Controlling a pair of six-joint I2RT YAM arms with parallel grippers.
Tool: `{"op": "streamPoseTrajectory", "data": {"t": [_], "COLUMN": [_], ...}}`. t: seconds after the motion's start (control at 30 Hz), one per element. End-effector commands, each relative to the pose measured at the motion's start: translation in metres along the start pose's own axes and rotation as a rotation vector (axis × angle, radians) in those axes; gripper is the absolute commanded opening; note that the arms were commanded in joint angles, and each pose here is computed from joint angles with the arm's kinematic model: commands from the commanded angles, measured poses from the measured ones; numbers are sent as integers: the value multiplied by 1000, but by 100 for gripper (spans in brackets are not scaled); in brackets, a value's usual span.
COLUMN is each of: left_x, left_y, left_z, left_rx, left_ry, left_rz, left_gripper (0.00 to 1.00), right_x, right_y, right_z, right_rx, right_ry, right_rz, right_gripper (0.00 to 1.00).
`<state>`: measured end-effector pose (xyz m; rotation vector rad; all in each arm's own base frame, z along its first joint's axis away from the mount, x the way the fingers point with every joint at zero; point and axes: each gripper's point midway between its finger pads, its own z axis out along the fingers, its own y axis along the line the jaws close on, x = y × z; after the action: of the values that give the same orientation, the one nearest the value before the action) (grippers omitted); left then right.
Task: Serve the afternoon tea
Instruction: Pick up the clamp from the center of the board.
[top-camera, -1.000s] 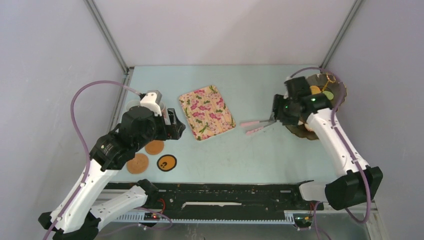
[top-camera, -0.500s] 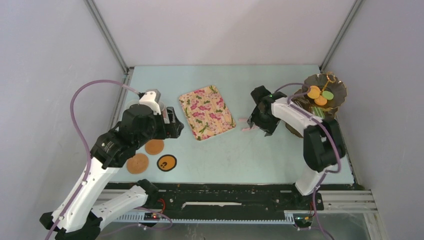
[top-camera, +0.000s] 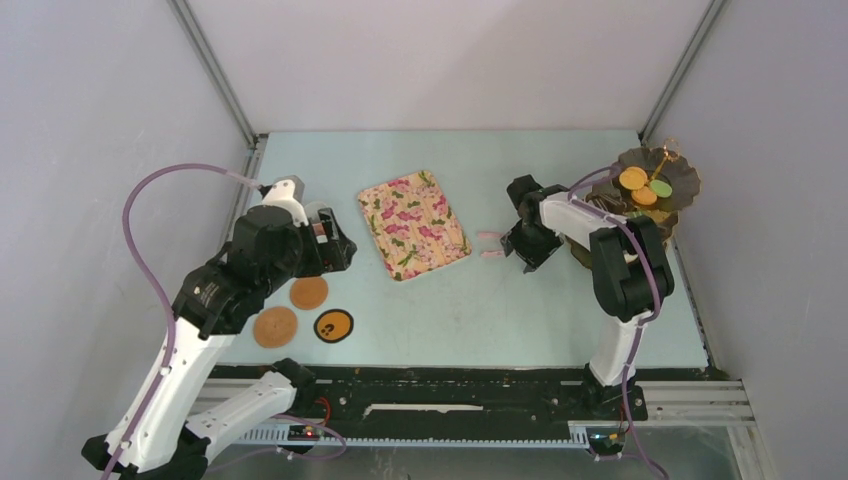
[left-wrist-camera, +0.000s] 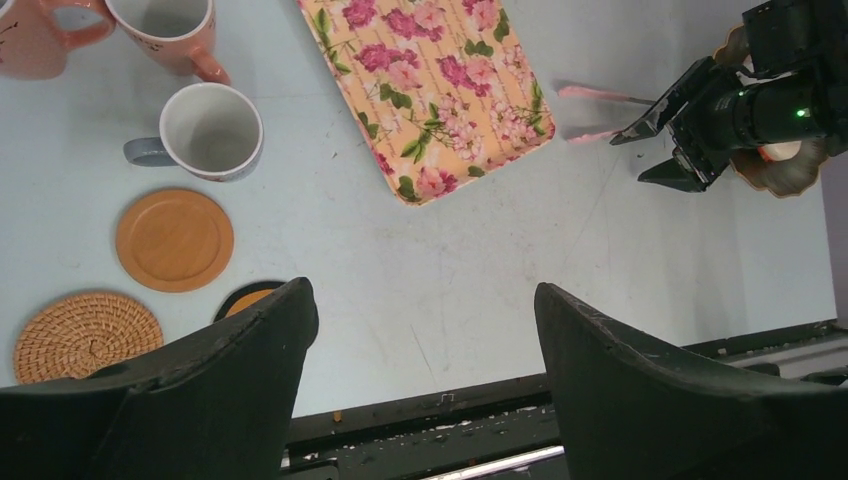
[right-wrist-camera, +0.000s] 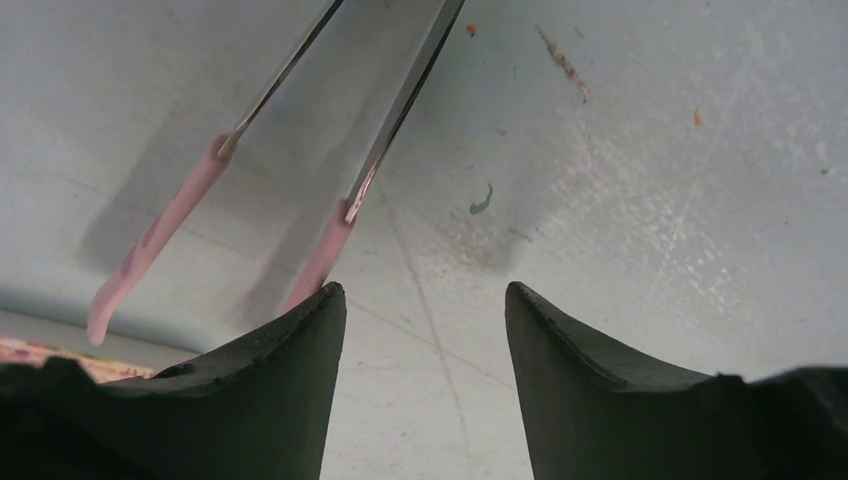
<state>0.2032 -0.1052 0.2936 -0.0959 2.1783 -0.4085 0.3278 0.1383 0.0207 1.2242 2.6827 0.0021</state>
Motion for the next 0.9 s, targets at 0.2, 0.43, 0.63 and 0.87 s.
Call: {"op": "streamPoseTrajectory", "data": {"t": [0.2,0.43,0.63,0.87], "left_x": [-3,-3,-6,-11], "left_y": [-1,-2,-4,-1], "left_z": [-10,-9,-8,-9], "left_rx": [14,22,22,3], "left_ry": [-33,-32,-26,-31], "left_rz": [-74,-76,-59,-27], "left_gripper": [87,87,87,87], "right_x": [-14,-24,-26,-22], "right_y": [15,21,31,40], "right_z": [-13,-37,-20,-9], "right_rx": [-62,-103,-29,7], "right_ry": [-49,-127,-76,-75], "right_rz": [-64,-123,-103,-71], "right_gripper": [61,66,66,61]}}
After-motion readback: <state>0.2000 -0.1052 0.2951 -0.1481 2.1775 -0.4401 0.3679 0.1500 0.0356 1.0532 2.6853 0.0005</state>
